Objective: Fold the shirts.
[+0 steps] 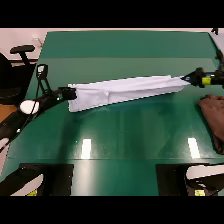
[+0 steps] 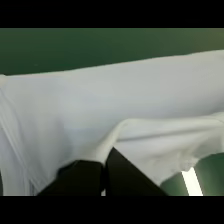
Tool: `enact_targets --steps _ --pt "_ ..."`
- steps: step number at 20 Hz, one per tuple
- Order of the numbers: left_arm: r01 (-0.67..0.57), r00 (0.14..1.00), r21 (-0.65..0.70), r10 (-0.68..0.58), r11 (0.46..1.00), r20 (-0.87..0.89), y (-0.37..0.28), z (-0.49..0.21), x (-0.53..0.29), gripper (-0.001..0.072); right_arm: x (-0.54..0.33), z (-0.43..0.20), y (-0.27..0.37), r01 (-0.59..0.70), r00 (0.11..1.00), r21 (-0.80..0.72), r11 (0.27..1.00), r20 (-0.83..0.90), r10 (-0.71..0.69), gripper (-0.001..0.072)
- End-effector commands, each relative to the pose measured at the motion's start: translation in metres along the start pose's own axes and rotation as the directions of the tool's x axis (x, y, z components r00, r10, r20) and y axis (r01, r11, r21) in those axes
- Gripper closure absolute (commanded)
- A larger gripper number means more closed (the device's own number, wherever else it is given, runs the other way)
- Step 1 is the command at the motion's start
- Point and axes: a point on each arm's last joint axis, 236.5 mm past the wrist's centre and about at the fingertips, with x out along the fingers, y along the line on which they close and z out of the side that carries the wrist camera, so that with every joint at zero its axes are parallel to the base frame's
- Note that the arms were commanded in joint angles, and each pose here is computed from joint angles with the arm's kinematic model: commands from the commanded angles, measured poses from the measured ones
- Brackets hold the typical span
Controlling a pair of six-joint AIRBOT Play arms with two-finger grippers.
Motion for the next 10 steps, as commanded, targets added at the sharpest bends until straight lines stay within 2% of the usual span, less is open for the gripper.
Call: enact_targets --steps 1,5,10 --pt "-0.072 0.997 0.071 0.072 0.995 0.005 0.022 0.010 0.047 0.0687 0.052 0.031 -0.017 -0.007 1.000 -0.030 1.000 -0.007 0.007 0.0693" --pt "-0.068 0.996 0.067 0.071 0.995 -0.044 0.027 0.007 0.091 0.0686 0.090 0.047 -0.028 -0.019 1.000 -0.041 0.999 -0.025 0.018 0.0692" --pt "-0.072 0.994 0.095 0.079 0.993 -0.075 0.033 -0.005 0.101 0.0686 0.122 0.056 -0.031 -0.042 0.998 -0.054 0.998 -0.058 0.039 0.0692"
